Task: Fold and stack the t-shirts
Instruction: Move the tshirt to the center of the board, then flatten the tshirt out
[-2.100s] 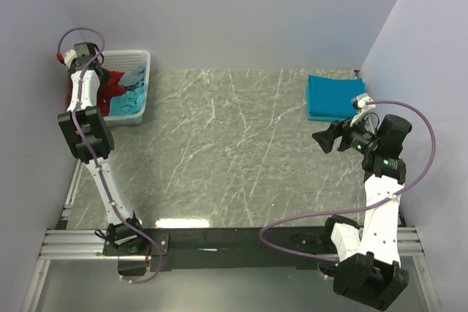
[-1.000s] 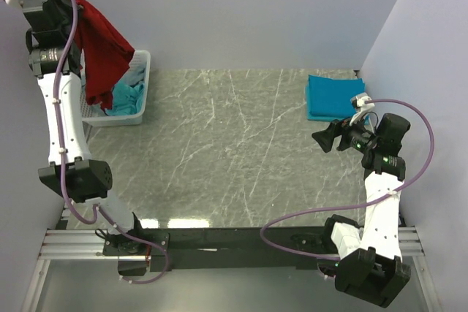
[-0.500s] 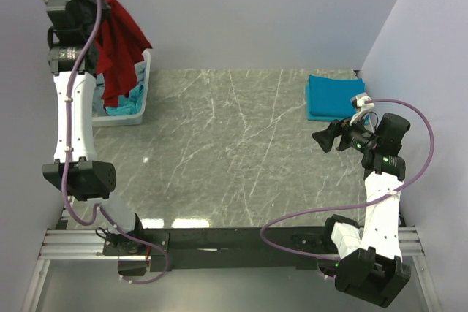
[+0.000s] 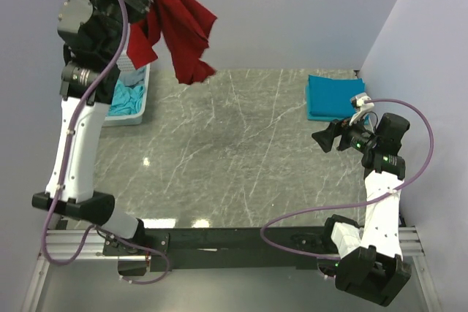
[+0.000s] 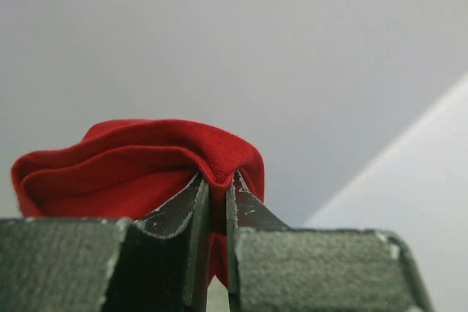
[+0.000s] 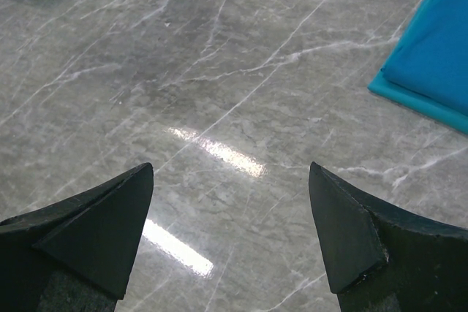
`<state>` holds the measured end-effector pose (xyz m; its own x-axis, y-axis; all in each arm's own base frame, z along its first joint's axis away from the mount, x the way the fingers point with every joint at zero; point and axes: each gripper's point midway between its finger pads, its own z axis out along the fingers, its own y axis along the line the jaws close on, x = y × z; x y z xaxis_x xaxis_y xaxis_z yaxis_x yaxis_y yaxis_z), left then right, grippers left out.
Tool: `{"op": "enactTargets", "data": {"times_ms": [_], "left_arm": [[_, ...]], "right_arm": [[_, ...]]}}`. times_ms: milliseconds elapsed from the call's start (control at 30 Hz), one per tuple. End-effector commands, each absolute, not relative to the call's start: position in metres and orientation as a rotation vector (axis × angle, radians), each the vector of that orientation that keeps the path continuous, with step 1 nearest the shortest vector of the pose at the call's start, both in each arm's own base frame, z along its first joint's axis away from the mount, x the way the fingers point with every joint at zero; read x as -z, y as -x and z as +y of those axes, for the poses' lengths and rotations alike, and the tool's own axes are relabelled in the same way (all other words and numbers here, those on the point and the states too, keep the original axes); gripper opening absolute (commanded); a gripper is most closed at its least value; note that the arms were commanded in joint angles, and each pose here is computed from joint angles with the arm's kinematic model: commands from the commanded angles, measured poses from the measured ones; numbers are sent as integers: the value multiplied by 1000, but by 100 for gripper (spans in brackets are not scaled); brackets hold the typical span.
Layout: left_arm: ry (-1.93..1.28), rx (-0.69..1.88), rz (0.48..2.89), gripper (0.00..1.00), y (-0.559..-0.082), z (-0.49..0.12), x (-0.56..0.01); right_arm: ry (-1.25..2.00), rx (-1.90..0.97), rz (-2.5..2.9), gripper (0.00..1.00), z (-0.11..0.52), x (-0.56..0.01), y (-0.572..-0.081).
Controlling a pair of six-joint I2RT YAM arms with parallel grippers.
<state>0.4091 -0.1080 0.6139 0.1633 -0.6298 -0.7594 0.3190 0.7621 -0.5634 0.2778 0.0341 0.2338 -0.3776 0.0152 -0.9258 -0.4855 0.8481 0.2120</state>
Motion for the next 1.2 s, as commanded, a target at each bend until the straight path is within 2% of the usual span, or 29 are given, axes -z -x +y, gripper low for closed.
{"op": "enactTargets", "data": {"times_ms": [0, 67, 100, 167, 200, 233, 267, 300, 333, 367, 400, 467, 633, 733, 867, 933, 967, 1067, 1167], "left_arm": [[182, 792, 1204, 0, -380, -145, -614], [149, 847, 1219, 0, -363, -158, -601], [155, 874, 1281, 0, -374, -168, -565], [140, 917, 1340, 0, -369, -178, -534], [138, 938, 1451, 0, -376, -188, -483], [129, 959, 1465, 0, -378, -194, -464], [130, 972, 1498, 5, -378, -196, -441], [149, 979, 1631, 17, -381, -203, -374], [159, 968, 1681, 31, -383, -204, -344], [189, 930, 1766, 62, -391, -201, -305], [233, 874, 1856, 73, -395, -193, -267], [264, 757, 1989, 84, -405, -172, -224], [60, 521, 2009, 85, -402, -146, -248], [-126, 546, 2068, 85, -377, -155, -238], [-417, 745, 2159, 82, -316, -201, -194], [-470, 745, 2227, 79, -294, -208, -167], [-496, 752, 2249, 74, -282, -219, -160], [-512, 760, 2319, 67, -258, -238, -138], [-506, 731, 2348, 65, -243, -259, -125]], "right_arm": [[375, -514, 1870, 93, 31, -245, -283], [375, -510, 1871, 93, 30, -245, -284], [372, -512, 1875, 93, 30, -244, -284], [370, -508, 1882, 93, 29, -242, -285], [366, -503, 1889, 93, 27, -240, -286], [364, -503, 1893, 93, 27, -239, -286], [364, -501, 1894, 93, 27, -239, -287], [363, -498, 1900, 93, 26, -237, -288], [365, -500, 1905, 93, 27, -236, -288], [372, -504, 1908, 93, 28, -235, -288], [381, -508, 1913, 93, 29, -233, -288], [420, -509, 1922, 93, 33, -228, -287], [616, -556, 1950, 93, 62, -205, -283], [824, -576, 1953, 93, 85, -179, -277], [1102, -619, 1912, 91, 127, -151, -264], [1123, -615, 1903, 91, 137, -152, -270], [1116, -617, 1911, 90, 139, -154, -273], [1081, -687, 1977, 83, 152, -155, -285], [1037, -737, 2034, 81, 156, -152, -294]]}}
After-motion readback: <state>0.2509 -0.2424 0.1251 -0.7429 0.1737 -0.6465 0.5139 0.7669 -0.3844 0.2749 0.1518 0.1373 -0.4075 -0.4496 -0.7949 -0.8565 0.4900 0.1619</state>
